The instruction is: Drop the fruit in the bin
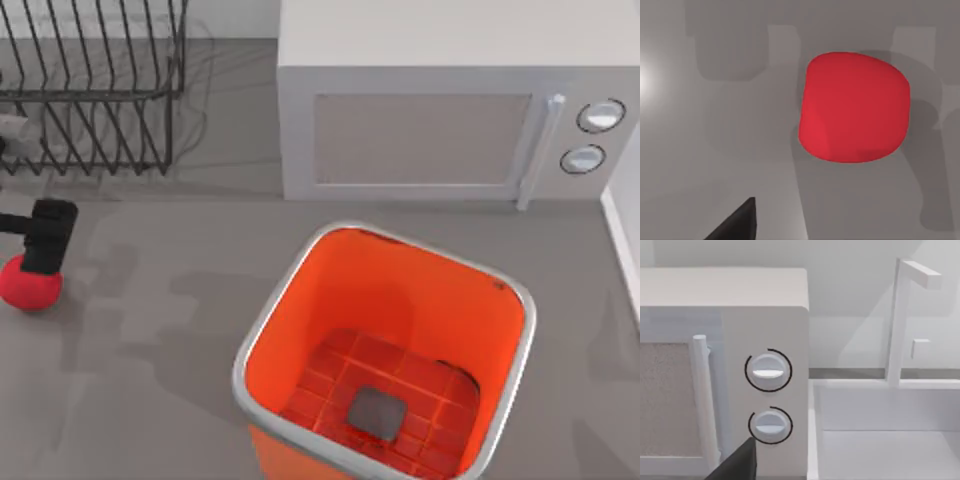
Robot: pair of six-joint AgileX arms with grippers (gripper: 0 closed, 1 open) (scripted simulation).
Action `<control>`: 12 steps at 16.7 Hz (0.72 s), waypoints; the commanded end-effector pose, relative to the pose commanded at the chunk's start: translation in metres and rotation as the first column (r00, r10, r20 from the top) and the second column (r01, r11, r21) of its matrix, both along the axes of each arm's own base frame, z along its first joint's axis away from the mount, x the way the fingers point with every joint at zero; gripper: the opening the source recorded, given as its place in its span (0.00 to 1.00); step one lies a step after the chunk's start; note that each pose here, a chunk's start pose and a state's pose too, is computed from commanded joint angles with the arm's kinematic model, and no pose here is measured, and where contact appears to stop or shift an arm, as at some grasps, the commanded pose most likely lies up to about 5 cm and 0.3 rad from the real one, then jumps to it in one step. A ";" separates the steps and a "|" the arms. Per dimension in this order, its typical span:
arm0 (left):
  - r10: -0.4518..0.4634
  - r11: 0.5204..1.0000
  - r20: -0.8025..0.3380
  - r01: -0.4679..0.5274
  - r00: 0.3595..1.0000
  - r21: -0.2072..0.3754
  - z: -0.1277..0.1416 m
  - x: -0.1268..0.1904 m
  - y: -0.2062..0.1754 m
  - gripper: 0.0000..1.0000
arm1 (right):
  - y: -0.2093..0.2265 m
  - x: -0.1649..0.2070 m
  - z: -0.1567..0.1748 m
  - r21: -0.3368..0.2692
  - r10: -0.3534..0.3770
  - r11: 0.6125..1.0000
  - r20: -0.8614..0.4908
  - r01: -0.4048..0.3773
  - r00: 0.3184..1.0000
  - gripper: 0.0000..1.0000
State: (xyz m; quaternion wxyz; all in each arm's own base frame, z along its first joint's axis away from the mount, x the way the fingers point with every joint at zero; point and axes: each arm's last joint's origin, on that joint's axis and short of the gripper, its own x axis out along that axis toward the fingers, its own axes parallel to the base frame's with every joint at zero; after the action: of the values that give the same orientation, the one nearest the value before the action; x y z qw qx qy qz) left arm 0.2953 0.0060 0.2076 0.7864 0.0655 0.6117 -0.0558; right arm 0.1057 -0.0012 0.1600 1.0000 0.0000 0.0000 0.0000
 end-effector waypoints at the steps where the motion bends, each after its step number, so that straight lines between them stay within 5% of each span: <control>1: -0.007 1.000 -0.051 0.007 0.999 0.001 -0.005 0.012 0.001 1.00 | 0.000 0.000 0.000 0.000 0.000 1.000 0.000 0.000 1.000 1.00; 6: -0.033 0.999 -0.209 0.033 0.977 -0.003 -0.028 0.053 0.003 1.00 | 0.000 0.000 0.000 0.000 0.000 1.000 0.000 0.000 1.000 1.00; 12: -0.036 0.999 -0.226 0.036 0.973 -0.004 -0.032 0.059 0.004 1.00 | 0.000 0.000 0.000 0.000 0.000 1.000 0.000 0.000 1.000 1.00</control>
State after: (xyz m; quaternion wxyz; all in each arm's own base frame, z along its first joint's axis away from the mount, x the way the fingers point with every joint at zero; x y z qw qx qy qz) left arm 0.3541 0.0097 0.1760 0.7105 0.0698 0.6959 -0.0772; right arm 0.1057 -0.0012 0.1600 1.0000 0.0000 0.0000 0.0000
